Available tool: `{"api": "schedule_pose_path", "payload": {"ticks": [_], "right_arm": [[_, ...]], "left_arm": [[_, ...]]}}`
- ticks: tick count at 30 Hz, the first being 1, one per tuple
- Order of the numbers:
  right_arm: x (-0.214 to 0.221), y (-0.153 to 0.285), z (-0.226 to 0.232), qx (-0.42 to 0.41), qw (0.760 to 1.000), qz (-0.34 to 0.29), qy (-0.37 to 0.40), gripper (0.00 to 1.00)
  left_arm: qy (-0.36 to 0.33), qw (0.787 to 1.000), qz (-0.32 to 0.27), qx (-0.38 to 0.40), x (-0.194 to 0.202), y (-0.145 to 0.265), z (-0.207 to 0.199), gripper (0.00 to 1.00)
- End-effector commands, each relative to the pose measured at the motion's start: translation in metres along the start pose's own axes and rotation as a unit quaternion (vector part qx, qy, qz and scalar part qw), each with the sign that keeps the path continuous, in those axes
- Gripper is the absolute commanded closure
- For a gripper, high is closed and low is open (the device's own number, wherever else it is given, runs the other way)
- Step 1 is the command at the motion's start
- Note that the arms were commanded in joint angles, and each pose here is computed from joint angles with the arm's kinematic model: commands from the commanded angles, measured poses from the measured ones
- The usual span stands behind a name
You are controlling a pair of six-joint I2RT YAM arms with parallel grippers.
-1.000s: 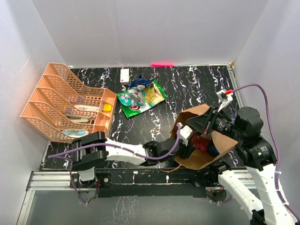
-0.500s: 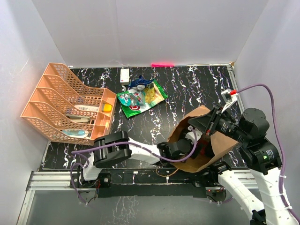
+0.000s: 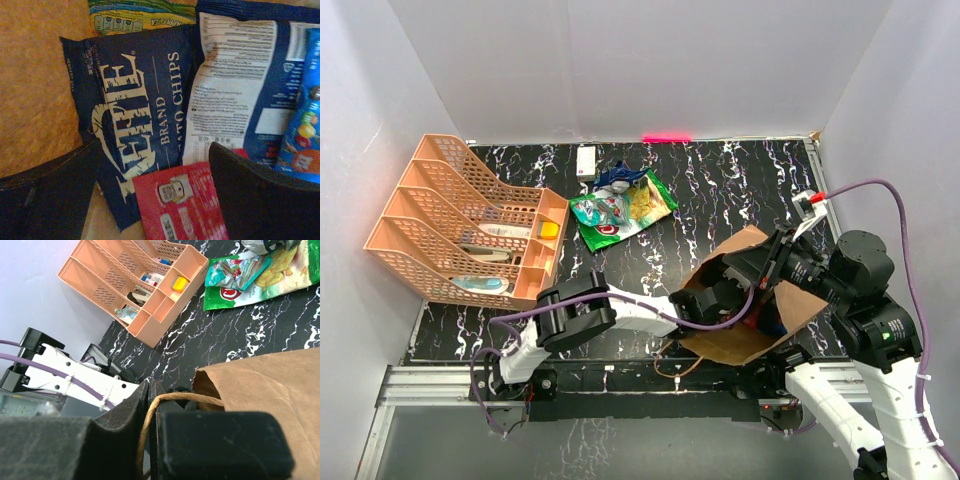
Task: Take the snacks out of the paper bag
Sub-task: Take out the snack from the paper bag.
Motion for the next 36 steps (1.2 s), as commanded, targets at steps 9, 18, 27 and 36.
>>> {"api": "schedule_pose_path", "payload": {"ticks": [9, 18, 27, 36], "right_arm": [[-0.002, 0.012, -0.007, 0.040, 0.999, -0.019, 0.027, 0.92], [0.007, 0.014, -0.028, 0.096, 0.995, -0.021, 0.031, 0.92], [0.025, 0.016, -0.043, 0.126, 0.992, -0.010, 0.026, 0.92], [0.030, 0.023, -0.046, 0.135, 0.990, -0.022, 0.028, 0.92]], "left_arm": [[-0.011, 1.000, 0.015, -0.010, 0.009, -0.051, 0.007, 0.24], [-0.017, 1.000, -0.002, 0.013, -0.007, -0.069, 0.003, 0.68], [0.015, 1.000, 0.006, 0.015, -0.037, -0.043, 0.008, 1.00], [0.118, 0.991, 0.046, 0.045, -0.063, 0.011, 0.008, 1.00]]}}
Point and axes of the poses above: each gripper's point midway between its finger pads, its own y axis back along the fingers, its own z axis along the line the jaws close on, x = y × z, the point moved 3 cm from there along y, back along the fingers, and after that the axes turned 5 degrees about y, right-handed, at the moved point
